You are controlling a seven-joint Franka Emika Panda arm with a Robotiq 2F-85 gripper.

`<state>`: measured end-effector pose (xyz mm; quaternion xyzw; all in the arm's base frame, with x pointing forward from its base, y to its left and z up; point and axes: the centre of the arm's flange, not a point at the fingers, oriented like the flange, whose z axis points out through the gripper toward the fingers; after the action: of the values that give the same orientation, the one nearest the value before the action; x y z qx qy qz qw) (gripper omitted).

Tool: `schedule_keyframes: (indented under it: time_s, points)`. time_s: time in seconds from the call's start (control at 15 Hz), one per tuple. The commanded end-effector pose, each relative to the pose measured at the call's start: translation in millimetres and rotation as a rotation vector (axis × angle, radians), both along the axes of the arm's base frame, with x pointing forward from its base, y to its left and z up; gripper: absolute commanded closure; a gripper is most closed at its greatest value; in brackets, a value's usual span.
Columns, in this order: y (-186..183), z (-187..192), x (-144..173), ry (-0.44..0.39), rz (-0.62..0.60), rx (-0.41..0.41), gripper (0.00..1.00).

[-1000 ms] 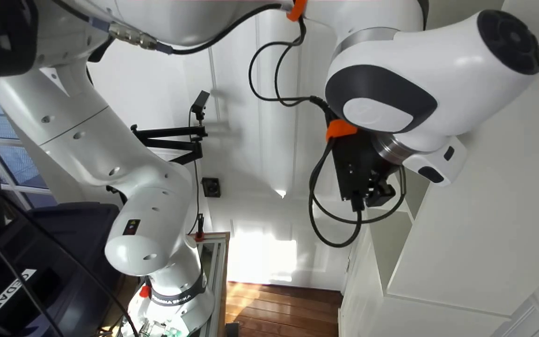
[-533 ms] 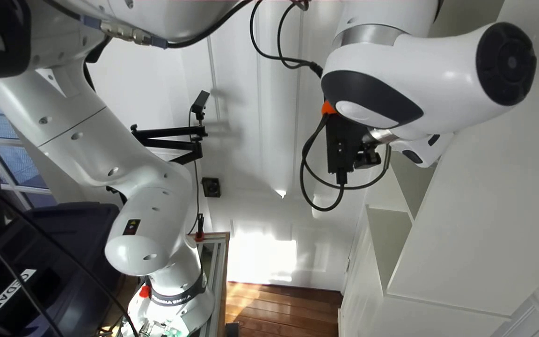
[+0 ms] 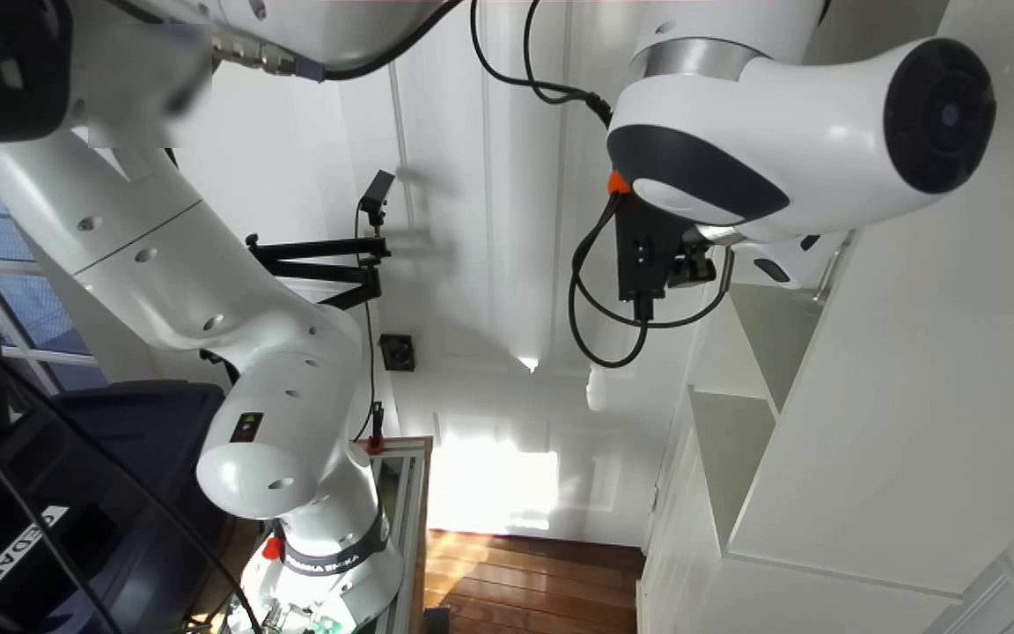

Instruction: Remove the black spatula from the top shelf and put it in the middle shelf

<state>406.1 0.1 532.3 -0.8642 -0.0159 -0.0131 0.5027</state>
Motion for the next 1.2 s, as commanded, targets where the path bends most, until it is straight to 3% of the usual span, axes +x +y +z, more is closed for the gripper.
schedule_keyframes:
  time_s: [0.0, 0.33, 0.67, 0.73, 0.87, 1.13]
  points:
    - [7, -4, 18, -0.083, -0.106, 0.147, 0.0]
    - [23, -4, 45, -0.161, -0.264, 0.316, 0.0]
    - [23, -3, 56, -0.194, -0.34, 0.371, 0.03]
    - [20, -1, 57, -0.2, -0.347, 0.372, 0.25]
    - [15, 2, 58, -0.212, -0.362, 0.379, 0.3]
    - [10, 3, 58, -0.208, -0.372, 0.391, 0.58]
